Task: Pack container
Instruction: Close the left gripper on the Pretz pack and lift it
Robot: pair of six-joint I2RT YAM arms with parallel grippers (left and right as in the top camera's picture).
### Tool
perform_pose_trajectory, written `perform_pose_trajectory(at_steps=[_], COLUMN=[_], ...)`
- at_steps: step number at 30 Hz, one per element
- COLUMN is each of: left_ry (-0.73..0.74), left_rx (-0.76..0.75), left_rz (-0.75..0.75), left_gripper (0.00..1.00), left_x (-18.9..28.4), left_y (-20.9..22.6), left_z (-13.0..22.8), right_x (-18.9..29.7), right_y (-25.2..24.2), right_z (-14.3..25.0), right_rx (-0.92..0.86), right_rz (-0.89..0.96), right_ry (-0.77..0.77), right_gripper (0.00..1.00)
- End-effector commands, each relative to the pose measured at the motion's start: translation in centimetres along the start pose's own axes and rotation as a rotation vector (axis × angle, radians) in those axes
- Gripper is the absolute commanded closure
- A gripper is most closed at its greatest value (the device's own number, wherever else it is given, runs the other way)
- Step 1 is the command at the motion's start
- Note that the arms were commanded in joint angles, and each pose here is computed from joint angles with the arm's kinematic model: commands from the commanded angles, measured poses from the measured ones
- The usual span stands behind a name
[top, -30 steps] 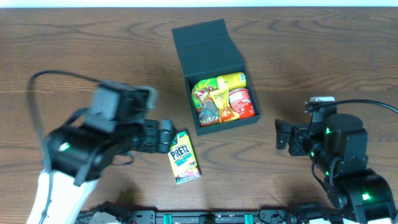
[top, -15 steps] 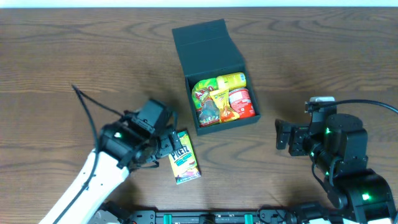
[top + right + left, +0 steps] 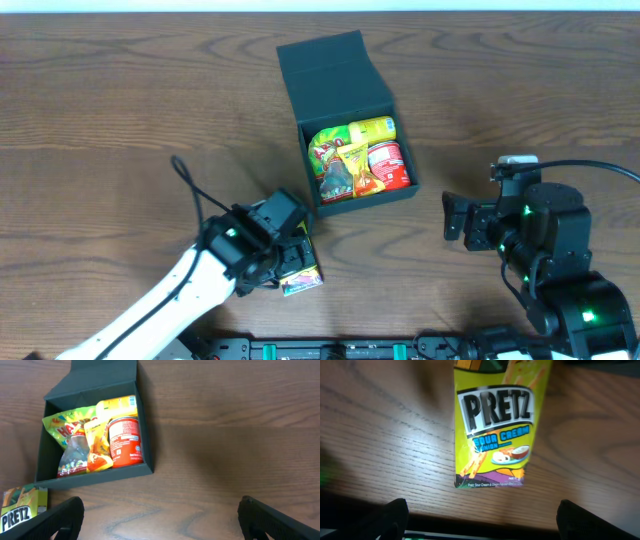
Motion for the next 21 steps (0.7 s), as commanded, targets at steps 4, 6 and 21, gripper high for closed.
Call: perform_pose_trajectory(at_steps=[4,6,21], left_ry=[-0.045,-0.049,-0.102], left_rx=[-0.021,-0.095,-0.052], left_rz=[-0.048,-0.013,-0.07], left_gripper=[0.05,0.05,0.04], left_x=[-2.5,-2.9,-4.1], left_y=[-0.8,-2.0,-1.6], left_z=[-1.3,-1.4,-2.2], right_x=[0.2,0.2,0.2], right_y=[-0.3,-0.3,-0.3], right_z=[-0.3,-0.3,-0.3], right_rx=[0.007,0.007,0.007], right_rz=[0.01,0.01,0.01], right_ry=[-0.009,-0.009,-0.009], right_gripper=[0.01,0.01,0.01])
Point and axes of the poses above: each gripper's point midway between its finger pads, its own x axis back along the fingers, its own y axis along the line the jaws close on, z = x × y, the point moved 1 cm from there along x, back along the fingers, and after that the axes turned 15 degrees about x, right-handed, at the moved point
